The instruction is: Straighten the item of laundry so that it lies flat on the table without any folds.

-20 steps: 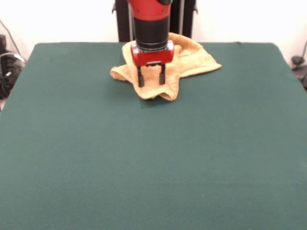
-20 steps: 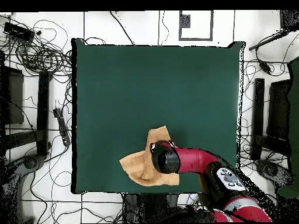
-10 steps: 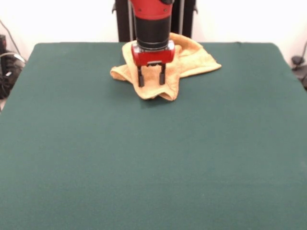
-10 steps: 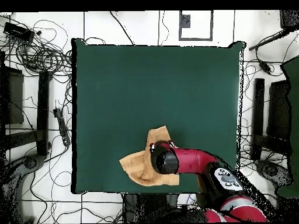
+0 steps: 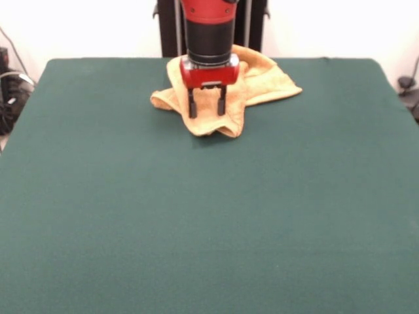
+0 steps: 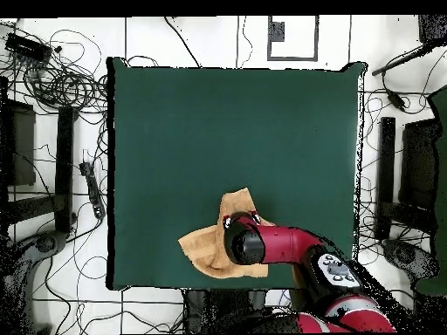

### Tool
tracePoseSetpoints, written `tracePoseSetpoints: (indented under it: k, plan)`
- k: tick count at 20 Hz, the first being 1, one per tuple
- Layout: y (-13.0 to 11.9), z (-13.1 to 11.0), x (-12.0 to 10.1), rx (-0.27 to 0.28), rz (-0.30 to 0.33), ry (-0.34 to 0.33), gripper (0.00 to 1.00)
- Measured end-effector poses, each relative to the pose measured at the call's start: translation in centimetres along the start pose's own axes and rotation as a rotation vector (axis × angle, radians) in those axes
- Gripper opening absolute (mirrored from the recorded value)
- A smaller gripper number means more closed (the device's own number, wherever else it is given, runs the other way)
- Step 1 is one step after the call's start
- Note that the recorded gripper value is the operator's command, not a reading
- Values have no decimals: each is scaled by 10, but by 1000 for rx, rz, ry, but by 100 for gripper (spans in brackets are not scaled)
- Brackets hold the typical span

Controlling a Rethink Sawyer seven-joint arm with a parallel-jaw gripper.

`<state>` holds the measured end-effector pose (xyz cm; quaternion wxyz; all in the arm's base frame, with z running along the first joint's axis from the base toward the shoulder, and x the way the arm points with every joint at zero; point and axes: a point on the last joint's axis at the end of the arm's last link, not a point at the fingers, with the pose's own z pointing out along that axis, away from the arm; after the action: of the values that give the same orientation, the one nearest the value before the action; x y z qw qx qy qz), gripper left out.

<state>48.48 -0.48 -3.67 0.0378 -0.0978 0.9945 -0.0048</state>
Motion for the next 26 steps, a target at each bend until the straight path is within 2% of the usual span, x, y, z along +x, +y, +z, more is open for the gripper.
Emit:
tracePoseSetpoints:
  k: [11, 26]
  plan:
    - [5, -7, 7, 15, -12, -18, 100]
    - [30, -27, 11, 36, -48, -7, 100]
